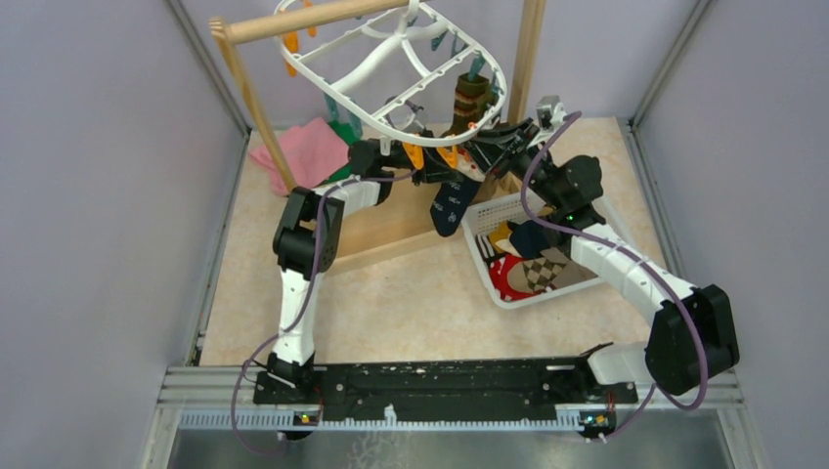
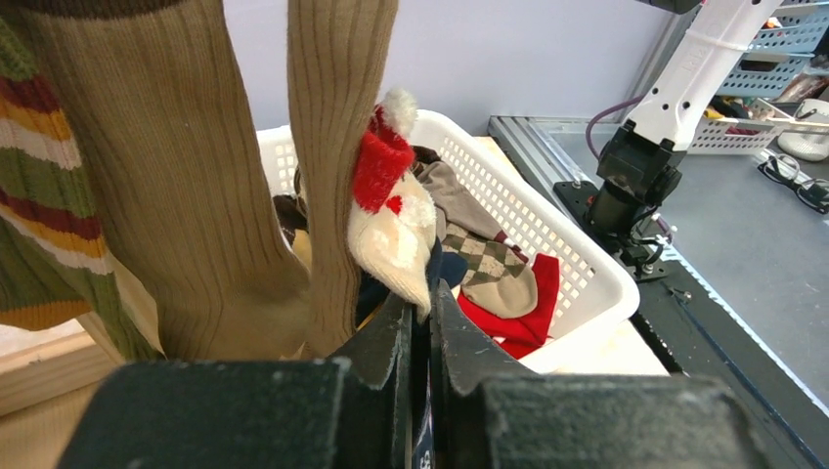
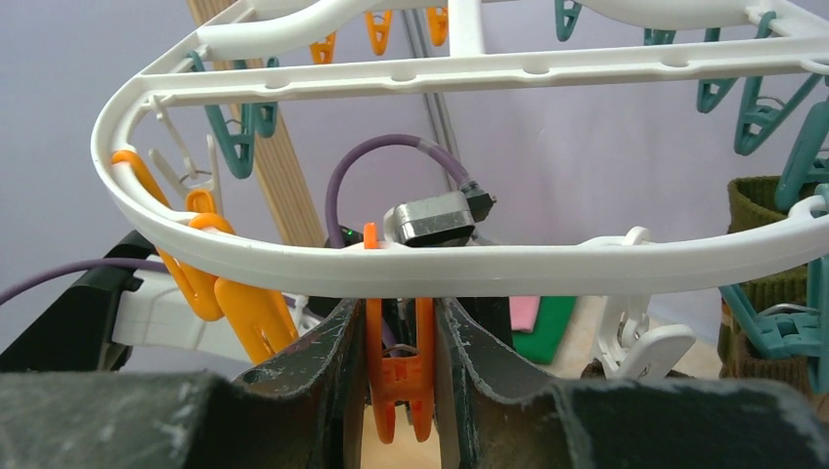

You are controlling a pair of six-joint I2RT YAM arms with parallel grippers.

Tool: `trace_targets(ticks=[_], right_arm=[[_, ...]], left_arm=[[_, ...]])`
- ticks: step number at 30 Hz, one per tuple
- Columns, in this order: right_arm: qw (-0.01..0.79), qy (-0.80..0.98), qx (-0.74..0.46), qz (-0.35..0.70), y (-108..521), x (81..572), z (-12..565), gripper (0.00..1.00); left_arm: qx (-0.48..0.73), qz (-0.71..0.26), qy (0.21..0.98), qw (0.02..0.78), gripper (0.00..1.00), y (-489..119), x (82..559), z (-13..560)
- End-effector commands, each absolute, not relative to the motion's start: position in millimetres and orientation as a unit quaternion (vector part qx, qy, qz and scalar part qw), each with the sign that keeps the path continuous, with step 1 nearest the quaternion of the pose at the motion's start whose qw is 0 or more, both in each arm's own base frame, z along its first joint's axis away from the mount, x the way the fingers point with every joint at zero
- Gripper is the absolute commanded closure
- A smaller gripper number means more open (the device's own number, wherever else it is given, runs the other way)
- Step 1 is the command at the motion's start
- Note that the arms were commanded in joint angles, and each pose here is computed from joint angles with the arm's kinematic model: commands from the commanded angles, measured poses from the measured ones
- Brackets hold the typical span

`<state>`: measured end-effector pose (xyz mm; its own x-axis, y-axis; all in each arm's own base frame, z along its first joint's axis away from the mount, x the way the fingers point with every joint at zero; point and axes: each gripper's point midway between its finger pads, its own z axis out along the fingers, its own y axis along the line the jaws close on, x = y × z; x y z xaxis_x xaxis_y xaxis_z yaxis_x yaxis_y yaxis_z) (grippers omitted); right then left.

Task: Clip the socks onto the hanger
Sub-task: Clamp the sock onto the hanger.

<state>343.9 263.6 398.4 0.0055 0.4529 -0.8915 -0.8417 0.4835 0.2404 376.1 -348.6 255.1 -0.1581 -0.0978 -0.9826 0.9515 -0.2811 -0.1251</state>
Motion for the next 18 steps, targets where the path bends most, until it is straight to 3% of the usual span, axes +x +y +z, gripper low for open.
trace_targets(ticks=[1,18], right_arm=[[0.710,0.509,-0.186,0.450,254,344,411,1.00],[0.720,0.504,-0.192,0.436,257,356,409,1.00]], left_arm=[[0.559,-0.565,0.309,0.522,1.00,-335,350,319],[0.558,-0.570,0.303,0.522,1.00,-324,319,350]])
